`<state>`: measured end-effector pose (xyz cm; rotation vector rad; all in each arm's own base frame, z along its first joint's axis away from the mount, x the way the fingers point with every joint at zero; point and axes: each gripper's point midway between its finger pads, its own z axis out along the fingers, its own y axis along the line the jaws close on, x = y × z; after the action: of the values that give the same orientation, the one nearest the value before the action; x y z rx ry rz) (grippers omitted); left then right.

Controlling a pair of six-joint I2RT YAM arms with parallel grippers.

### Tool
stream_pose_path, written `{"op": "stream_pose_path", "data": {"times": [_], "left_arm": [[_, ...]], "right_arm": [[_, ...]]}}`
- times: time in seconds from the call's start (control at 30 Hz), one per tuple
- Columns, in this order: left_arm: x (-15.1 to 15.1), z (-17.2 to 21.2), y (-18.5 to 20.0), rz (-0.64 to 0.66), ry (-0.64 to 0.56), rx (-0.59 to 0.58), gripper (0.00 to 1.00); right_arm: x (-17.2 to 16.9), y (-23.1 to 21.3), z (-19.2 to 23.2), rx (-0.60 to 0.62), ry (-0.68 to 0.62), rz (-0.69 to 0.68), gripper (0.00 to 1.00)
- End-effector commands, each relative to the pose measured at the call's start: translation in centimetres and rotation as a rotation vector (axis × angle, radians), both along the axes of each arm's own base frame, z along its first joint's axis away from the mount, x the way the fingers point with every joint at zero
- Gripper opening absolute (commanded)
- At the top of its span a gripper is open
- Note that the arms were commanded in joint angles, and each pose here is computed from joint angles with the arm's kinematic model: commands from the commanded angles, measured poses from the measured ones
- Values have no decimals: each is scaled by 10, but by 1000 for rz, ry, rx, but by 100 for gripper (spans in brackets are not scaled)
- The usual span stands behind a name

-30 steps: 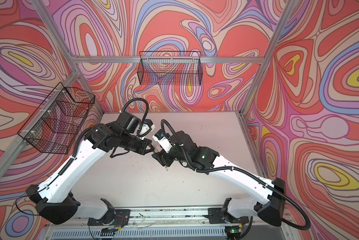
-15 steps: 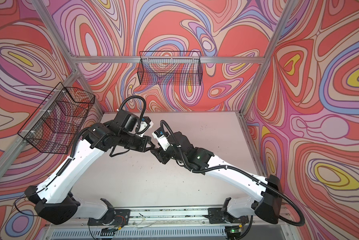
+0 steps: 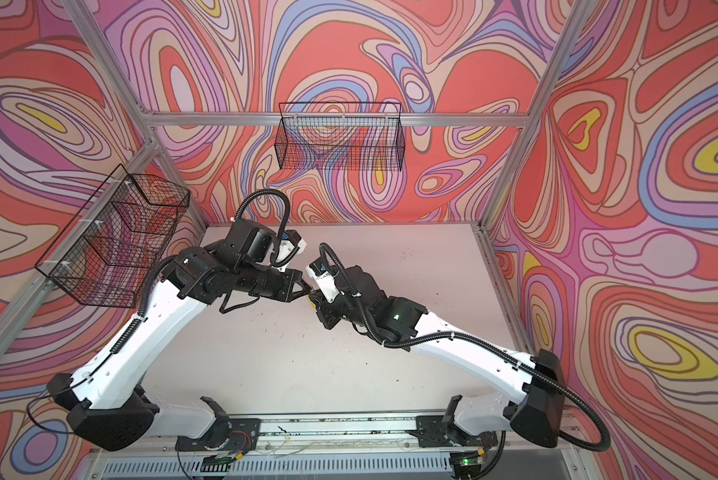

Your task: Put the keys on the keyring

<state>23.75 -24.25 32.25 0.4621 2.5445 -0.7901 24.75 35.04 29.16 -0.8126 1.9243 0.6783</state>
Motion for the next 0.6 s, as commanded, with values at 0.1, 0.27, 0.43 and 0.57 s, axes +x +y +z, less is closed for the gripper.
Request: {"op": "stream_pose_path", "data": {"times": [0.1,0.27,0.43,0.57], "left_arm": [[-23,-6,11,-33,62,38,0],[-19,-5,13,-28,38,48,0],[-10,19,10,-5,-77,-23,17],[-5,40,16,46,-193,-94,39]], "right_arm": [[16,-14,8,-2,-41,-89,0],[15,-12,8,-1,-39,-78,0],[13,-10,13,25,-30,-69,0],[10,-7,20,74,-9,-64,0]]}}
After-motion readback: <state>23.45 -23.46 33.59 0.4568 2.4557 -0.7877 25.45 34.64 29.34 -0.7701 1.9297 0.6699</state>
